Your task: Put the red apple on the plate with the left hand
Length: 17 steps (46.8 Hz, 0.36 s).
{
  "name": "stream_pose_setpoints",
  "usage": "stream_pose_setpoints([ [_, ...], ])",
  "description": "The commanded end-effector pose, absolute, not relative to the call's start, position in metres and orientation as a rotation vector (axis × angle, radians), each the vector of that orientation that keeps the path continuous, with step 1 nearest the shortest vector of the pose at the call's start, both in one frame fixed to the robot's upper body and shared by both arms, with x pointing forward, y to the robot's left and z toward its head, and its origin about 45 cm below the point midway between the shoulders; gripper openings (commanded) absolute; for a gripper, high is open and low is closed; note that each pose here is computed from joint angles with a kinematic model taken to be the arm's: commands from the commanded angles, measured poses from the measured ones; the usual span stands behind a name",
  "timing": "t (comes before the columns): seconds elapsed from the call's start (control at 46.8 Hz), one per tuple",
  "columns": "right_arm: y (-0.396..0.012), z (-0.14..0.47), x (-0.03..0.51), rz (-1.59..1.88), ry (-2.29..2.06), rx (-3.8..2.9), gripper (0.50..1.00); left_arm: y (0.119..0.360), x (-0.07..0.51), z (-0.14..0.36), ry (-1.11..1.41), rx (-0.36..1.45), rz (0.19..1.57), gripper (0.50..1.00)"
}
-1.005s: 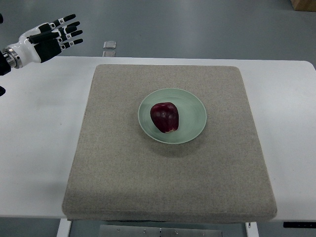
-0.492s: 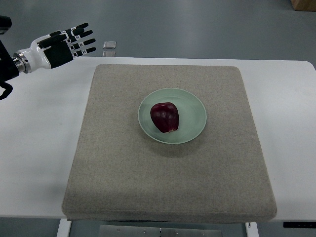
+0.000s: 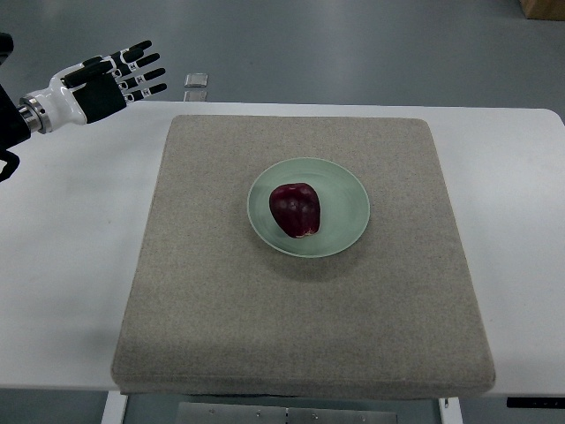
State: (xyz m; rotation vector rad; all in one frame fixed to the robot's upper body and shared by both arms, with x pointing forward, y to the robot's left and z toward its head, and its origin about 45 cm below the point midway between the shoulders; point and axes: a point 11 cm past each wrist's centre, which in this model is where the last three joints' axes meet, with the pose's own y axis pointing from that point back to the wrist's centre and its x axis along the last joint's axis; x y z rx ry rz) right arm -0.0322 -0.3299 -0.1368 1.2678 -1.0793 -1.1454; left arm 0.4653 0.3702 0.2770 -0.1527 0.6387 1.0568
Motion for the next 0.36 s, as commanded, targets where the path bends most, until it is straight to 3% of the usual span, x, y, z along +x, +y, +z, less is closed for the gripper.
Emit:
stream_pose_setpoints([
  [0.0, -0.3296, -0.1368, -0.0332, -1.148, -1.079, 1.267, 0.964, 0.3702, 0.4652, 0.2768, 0.639, -0.152, 1.057, 0.996],
  [0.342, -0.3244, -0.1373, -0.04, -1.16, -1.07, 1.265, 0.964, 0.3769, 0.4647, 0.2778, 0.634, -0.151, 1.073, 0.996],
])
